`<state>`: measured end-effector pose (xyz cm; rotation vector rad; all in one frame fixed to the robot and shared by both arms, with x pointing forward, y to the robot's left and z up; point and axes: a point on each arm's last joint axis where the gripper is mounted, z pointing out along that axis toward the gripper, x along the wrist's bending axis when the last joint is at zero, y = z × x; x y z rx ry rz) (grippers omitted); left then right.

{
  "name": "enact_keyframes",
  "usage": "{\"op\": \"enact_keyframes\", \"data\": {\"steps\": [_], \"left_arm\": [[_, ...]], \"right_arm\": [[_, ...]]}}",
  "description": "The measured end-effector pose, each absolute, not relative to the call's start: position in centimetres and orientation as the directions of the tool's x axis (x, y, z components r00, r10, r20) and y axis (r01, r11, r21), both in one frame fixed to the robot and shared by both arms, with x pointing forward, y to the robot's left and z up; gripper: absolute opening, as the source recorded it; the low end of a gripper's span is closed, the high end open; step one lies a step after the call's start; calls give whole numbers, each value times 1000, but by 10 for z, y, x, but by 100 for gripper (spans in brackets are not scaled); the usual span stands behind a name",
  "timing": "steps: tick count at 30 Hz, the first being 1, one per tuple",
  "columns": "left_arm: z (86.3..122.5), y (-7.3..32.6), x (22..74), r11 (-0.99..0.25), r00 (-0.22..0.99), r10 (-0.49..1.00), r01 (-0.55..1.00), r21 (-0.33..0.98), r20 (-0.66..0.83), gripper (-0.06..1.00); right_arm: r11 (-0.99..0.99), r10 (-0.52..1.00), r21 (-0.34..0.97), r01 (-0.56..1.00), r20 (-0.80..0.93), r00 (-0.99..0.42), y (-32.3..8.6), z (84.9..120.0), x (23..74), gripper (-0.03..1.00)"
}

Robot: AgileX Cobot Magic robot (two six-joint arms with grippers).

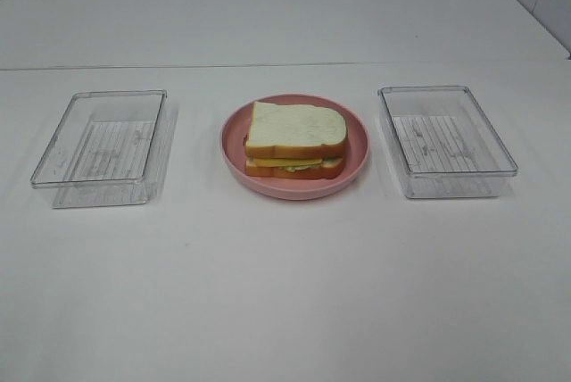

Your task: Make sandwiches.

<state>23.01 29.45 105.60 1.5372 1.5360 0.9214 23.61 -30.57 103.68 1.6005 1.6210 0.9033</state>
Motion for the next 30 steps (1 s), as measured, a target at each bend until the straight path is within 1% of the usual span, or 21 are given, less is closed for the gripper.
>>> {"op": "enact_keyframes", "data": {"steps": [6,10,30], "left_arm": [[1056,295,230,14,15,1000,450,893,-23,97],[1056,295,230,14,15,1000,450,893,-23,97],[1056,295,230,14,15,1000,450,893,-23,97]], "right_arm": [[-1,1000,848,530,5,-5,-306,1037,236,91],[-22,999,848,530,5,35,-306,1037,236,91],[-26,999,848,529,6,40,-306,1037,236,91]]}}
